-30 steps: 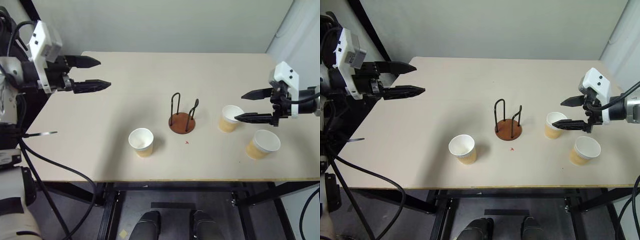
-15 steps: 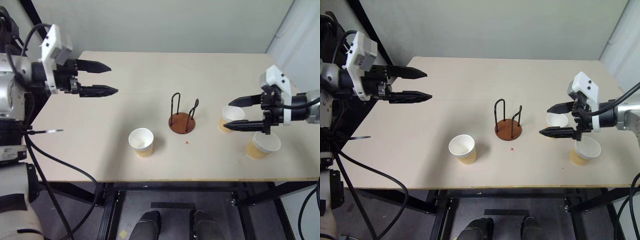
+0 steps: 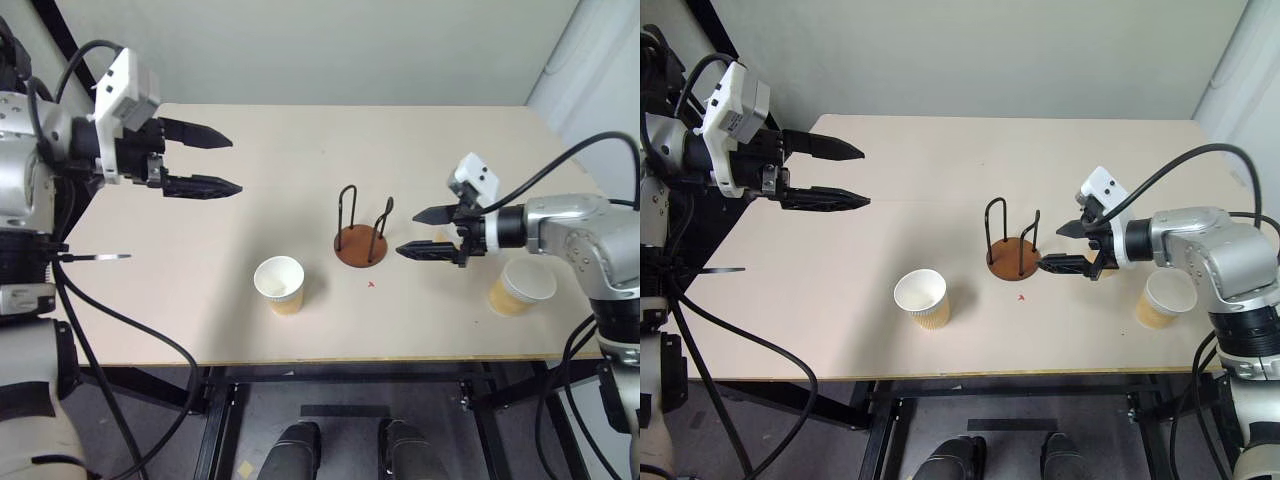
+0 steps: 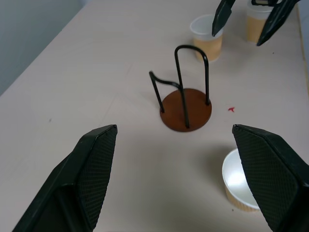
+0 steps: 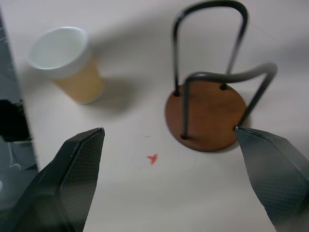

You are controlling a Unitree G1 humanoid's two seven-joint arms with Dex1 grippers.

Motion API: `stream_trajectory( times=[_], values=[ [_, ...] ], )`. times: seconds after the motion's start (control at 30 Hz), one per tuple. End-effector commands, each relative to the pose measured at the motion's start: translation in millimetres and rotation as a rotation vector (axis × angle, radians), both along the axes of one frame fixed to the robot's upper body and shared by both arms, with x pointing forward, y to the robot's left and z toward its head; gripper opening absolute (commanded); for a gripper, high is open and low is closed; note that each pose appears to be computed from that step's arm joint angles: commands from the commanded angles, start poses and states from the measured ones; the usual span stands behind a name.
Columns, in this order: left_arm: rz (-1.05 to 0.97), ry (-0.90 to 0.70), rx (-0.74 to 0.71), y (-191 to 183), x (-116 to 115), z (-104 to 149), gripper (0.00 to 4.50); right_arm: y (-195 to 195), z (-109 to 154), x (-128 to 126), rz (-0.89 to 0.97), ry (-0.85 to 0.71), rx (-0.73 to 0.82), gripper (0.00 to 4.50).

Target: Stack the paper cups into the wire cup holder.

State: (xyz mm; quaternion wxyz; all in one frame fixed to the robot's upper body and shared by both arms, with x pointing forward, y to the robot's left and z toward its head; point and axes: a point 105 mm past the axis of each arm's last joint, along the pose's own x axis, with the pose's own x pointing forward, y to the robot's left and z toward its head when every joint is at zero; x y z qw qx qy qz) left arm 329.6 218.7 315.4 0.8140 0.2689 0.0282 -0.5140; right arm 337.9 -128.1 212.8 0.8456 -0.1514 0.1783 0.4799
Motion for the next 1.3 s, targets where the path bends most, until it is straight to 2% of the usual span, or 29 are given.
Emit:
stream_trajectory(
  times=[0.03,0.3,0.63,1.1,1.2,1.3],
  values=[
    [0.024,-0.078,-0.018,4.6,-10.3,18.6,4.11,2.3,13.4,11.3,-0.020,-0.082,-0.011,4.49],
    [0.055,-0.097,-0.021,10.4,-18.0,21.8,4.11,14.1,8.0,32.1,-0.043,-0.104,-0.022,4.49],
    [0.068,-0.105,-0.017,13.1,-19.1,22.2,4.11,21.6,-7.1,32.4,-0.030,-0.066,-0.053,4.49],
    [0.079,-0.105,-0.012,15.6,-17.7,21.3,4.11,42.9,-3.9,47.4,-0.080,-0.079,0.002,4.49],
    [0.082,-0.105,-0.012,15.9,-18.0,20.9,4.11,42.7,-3.8,47.1,-0.079,-0.079,0.002,3.90],
    [0.082,-0.103,-0.012,16.0,-18.2,20.1,4.11,41.6,-3.4,46.3,-0.075,-0.076,0.001,2.88]
  ],
)
